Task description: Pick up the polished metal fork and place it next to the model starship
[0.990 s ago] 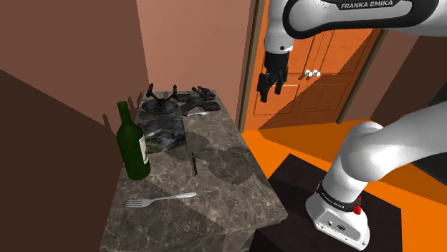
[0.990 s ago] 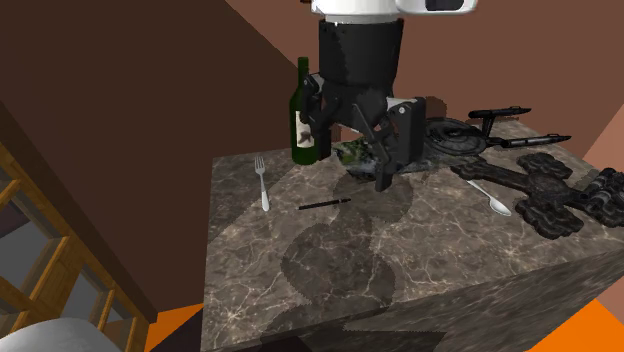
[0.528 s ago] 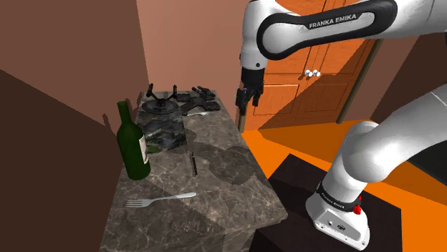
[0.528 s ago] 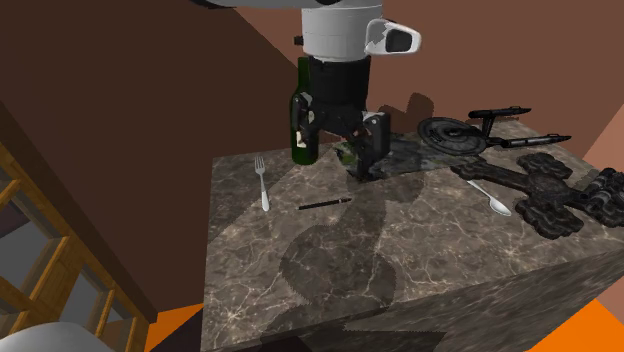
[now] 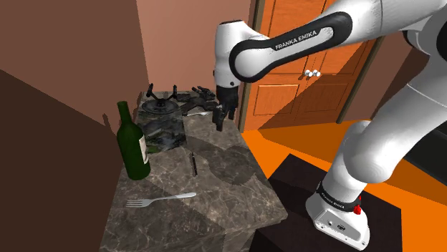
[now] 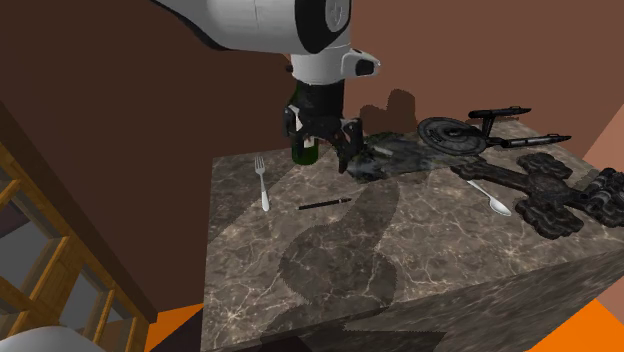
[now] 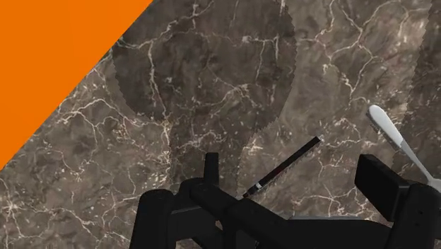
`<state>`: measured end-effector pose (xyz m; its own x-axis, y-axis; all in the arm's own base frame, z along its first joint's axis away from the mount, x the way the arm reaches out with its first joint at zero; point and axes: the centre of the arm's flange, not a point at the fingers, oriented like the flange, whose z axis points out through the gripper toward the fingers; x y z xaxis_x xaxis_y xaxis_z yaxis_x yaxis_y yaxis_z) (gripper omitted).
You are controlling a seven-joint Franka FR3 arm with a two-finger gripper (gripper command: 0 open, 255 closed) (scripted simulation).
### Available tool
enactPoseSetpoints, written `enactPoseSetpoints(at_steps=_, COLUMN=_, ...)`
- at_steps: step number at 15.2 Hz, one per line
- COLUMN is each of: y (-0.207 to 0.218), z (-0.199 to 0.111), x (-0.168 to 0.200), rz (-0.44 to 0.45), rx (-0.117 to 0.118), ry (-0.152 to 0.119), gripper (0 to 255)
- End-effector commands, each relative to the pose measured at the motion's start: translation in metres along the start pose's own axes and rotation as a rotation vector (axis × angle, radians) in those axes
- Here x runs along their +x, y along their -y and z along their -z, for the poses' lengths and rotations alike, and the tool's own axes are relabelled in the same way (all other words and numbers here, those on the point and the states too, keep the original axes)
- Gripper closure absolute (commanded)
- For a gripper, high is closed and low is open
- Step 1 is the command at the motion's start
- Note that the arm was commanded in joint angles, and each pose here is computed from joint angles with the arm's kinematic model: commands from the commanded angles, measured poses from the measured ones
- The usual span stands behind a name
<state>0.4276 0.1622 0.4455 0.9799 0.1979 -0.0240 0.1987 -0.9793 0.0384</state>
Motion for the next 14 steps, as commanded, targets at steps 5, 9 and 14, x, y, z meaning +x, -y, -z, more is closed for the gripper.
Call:
enactPoseSetpoints(at_steps=5, y=0.053, z=-0.039, x=0.039, rz=0.114, rx=0.014, ry=-0.016, gripper=0)
enactPoseSetpoints(at_steps=9, y=0.091, z=-0.064, x=0.062, rz=0.190, rx=0.022, ry=-0.026, gripper=0)
enactPoseSetpoints(at_steps=14, y=0.141, z=-0.095, x=0.087, rz=0.284, rx=0.033, ry=-0.038, gripper=0)
